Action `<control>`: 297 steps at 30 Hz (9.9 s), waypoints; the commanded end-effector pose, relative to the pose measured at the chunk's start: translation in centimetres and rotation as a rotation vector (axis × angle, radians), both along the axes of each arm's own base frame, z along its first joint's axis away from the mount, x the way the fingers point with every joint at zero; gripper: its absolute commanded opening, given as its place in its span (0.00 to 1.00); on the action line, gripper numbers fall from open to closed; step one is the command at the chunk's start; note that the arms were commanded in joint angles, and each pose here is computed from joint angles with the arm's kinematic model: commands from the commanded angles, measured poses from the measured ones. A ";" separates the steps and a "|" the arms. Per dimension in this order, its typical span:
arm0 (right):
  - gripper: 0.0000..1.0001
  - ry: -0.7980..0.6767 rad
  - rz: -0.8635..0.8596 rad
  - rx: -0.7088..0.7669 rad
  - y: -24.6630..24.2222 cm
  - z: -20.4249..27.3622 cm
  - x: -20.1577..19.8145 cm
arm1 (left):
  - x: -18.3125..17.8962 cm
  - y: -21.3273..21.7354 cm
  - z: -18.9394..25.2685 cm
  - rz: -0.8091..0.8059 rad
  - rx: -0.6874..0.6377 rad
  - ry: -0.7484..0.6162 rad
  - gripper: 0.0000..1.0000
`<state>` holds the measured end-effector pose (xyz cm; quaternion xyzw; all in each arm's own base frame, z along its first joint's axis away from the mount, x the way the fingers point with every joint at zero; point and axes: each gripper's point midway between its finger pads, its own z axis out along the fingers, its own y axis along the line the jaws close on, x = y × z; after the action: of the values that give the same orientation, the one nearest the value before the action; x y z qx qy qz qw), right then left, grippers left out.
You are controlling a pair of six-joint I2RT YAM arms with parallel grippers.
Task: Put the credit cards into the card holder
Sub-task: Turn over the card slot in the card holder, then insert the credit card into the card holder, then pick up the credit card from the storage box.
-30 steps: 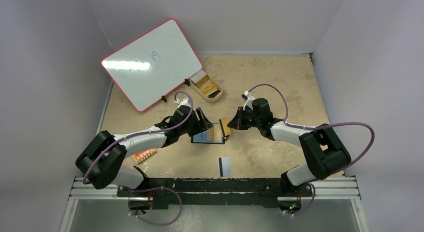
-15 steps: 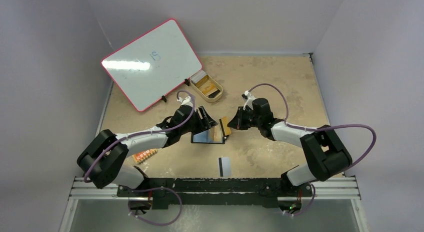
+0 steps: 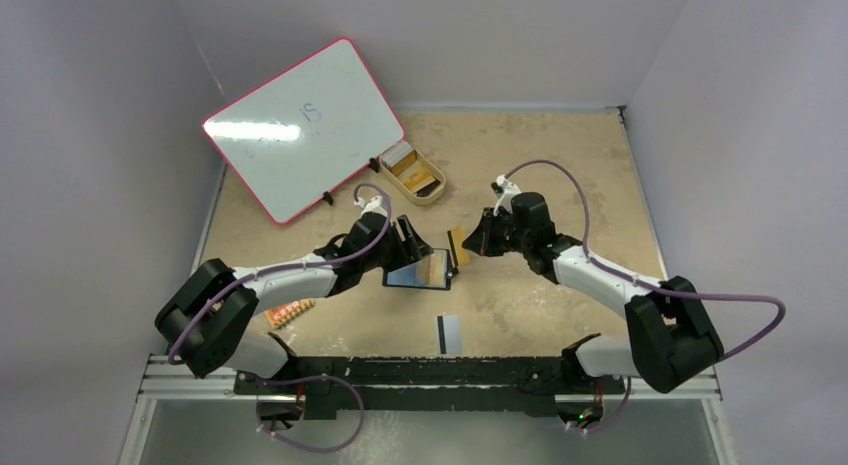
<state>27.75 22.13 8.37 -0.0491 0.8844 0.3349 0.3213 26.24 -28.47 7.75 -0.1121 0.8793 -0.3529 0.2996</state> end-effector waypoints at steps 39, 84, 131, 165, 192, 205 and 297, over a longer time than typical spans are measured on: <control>0.00 0.123 -0.068 0.071 3.9 -2.6 -0.9 | 0.7 0.9 1.1 0.026 0.056 -0.056 0.72; 0.00 0.175 0.042 0.256 6.8 -1.9 -0.7 | -1.0 8.2 -3.7 0.188 0.420 0.104 0.34; 0.00 0.275 0.042 0.325 9.4 -4.1 -0.4 | -2.2 6.9 -4.7 0.094 0.265 0.106 0.56; 0.34 0.208 -0.036 0.108 9.6 -3.7 -0.4 | -1.9 6.2 -1.9 0.146 0.116 0.056 0.56; 0.45 -0.066 -0.380 -0.036 8.3 8.0 18.0 | -3.2 16.9 15.5 0.271 0.395 -0.356 0.74; 0.57 -0.007 -0.470 0.365 14.2 8.3 23.8 | -4.2 18.2 15.3 0.284 0.386 -0.416 0.74; 0.00 -0.125 -0.004 0.336 12.8 10.9 11.5 | -5.1 15.0 15.5 0.242 0.191 -0.308 0.71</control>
<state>42.10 33.14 13.08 0.1374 0.8468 0.3915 0.3330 21.15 -10.85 21.24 -0.1149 0.8423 -0.1677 0.4991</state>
